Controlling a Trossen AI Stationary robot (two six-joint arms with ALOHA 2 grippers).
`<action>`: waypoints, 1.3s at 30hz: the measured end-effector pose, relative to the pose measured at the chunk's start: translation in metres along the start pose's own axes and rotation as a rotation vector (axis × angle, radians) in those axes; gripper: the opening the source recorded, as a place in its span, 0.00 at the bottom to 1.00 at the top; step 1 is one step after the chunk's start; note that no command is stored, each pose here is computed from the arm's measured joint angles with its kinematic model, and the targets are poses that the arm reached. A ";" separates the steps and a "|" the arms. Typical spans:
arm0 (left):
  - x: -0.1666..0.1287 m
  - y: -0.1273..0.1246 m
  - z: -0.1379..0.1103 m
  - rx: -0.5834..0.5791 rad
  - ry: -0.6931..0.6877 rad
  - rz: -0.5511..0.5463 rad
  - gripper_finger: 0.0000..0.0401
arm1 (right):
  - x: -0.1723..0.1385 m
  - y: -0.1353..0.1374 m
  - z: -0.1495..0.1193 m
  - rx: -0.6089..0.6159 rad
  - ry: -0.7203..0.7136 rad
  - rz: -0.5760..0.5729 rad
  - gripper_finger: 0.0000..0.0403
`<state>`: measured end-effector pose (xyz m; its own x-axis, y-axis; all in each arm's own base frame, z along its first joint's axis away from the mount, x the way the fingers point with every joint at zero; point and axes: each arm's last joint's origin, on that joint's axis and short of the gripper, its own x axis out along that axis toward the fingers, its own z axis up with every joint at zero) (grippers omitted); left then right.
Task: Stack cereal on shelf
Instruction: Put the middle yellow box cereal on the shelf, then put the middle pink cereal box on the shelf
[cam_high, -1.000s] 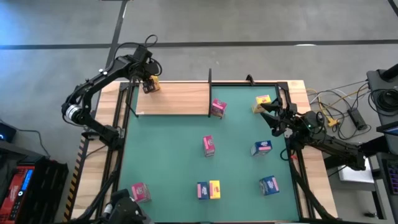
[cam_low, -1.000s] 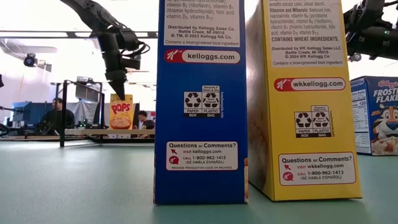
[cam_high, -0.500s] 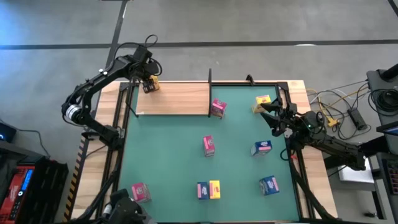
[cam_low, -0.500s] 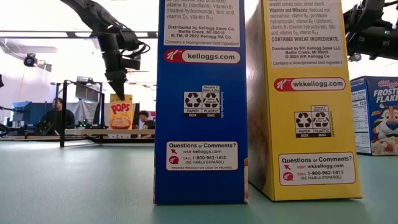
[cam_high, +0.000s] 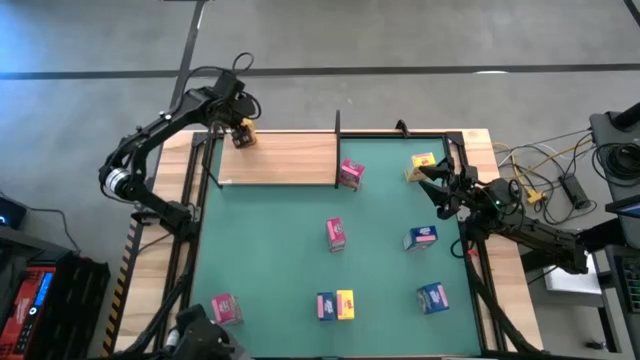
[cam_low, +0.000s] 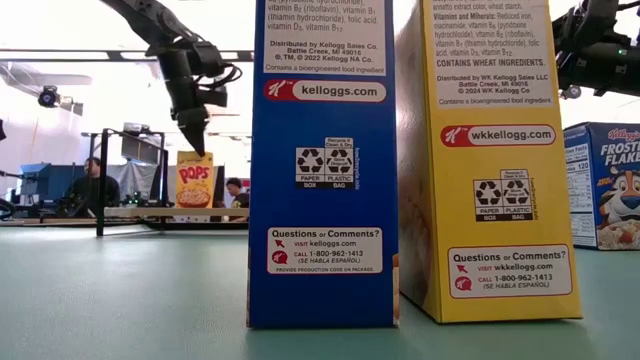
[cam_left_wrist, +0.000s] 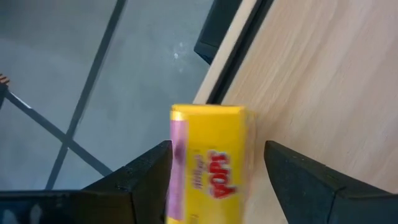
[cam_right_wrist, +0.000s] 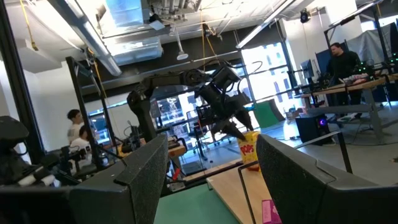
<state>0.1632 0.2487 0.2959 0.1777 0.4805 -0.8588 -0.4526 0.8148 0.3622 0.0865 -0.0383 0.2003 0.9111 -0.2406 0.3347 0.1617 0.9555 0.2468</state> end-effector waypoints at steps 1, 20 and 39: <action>-0.002 0.001 0.001 -0.004 -0.001 0.001 0.59 | 0.000 0.000 0.000 0.000 0.000 0.000 0.58; -0.049 -0.030 0.029 0.033 -0.024 -0.077 0.59 | 0.000 0.000 0.000 0.000 0.000 0.000 0.58; -0.076 -0.229 0.032 0.612 -0.521 -0.275 0.59 | 0.000 0.000 0.000 0.000 0.000 0.000 0.58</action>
<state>0.2811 0.0356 0.2892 0.6600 0.2050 -0.7227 0.1917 0.8842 0.4259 0.0865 -0.0383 0.2003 0.9112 -0.2406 0.3345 0.1616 0.9555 0.2469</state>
